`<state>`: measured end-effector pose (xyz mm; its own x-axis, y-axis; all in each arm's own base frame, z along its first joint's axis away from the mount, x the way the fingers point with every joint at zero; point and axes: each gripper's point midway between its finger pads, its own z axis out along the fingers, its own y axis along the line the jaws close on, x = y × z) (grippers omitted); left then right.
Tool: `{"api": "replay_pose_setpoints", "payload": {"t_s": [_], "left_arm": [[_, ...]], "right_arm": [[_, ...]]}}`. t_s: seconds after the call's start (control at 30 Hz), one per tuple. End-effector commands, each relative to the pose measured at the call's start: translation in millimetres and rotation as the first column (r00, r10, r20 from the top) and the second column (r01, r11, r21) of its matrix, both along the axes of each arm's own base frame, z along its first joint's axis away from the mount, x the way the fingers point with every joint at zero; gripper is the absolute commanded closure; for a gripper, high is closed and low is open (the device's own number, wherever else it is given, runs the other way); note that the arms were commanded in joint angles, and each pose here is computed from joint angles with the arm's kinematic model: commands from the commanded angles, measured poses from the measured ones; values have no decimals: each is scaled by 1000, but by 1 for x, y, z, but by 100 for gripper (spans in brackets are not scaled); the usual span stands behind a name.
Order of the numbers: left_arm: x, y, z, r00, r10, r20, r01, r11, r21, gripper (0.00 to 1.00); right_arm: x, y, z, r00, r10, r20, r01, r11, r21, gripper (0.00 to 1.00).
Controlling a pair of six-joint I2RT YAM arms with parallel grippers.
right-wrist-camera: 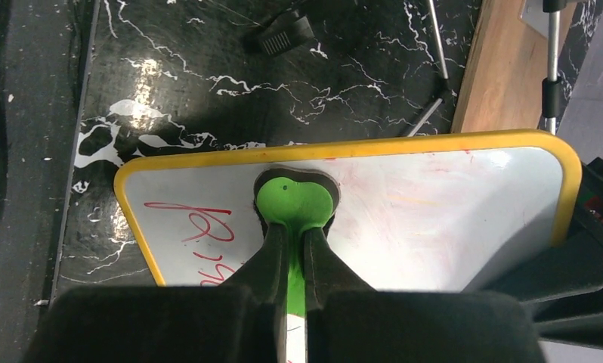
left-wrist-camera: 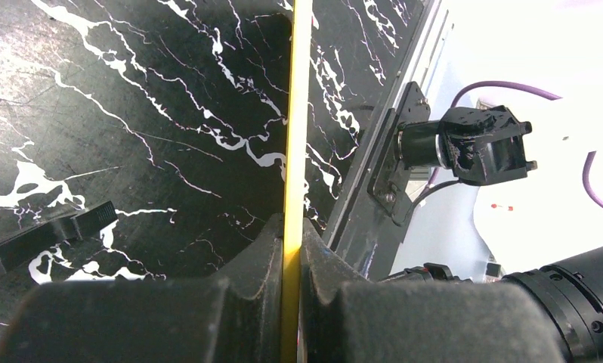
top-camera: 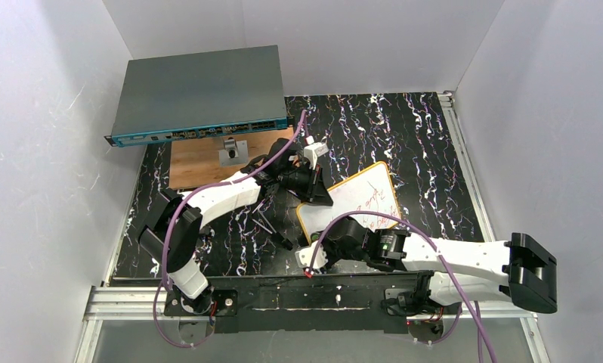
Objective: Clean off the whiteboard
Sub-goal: Erase the whiteboard at the center of the board.
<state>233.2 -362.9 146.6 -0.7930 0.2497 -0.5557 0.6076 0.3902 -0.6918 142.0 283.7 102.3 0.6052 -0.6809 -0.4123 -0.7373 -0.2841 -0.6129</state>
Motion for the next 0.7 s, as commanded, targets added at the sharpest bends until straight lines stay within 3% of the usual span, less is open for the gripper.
{"api": "replay_pose_setpoints", "payload": {"t_s": [0.0,0.17,0.43,0.67], "left_arm": [[-37,-12,38,988,-118,-99,109,990,-86,100],[-37,-11,42,990,-115,-86,107,990,-89,100],[-36,-11,42,990,-111,-83,104,991,-88,100],[-36,-11,44,991,-107,-77,100,991,-89,100]], "right_arm": [[47,10,41,972,-198,127,180,973,142,99],[69,-1,66,940,-306,151,275,941,196,99],[-6,-6,2,994,-17,-104,14,1000,-28,99],[-26,-5,-27,991,43,-124,-58,992,-114,99]]}}
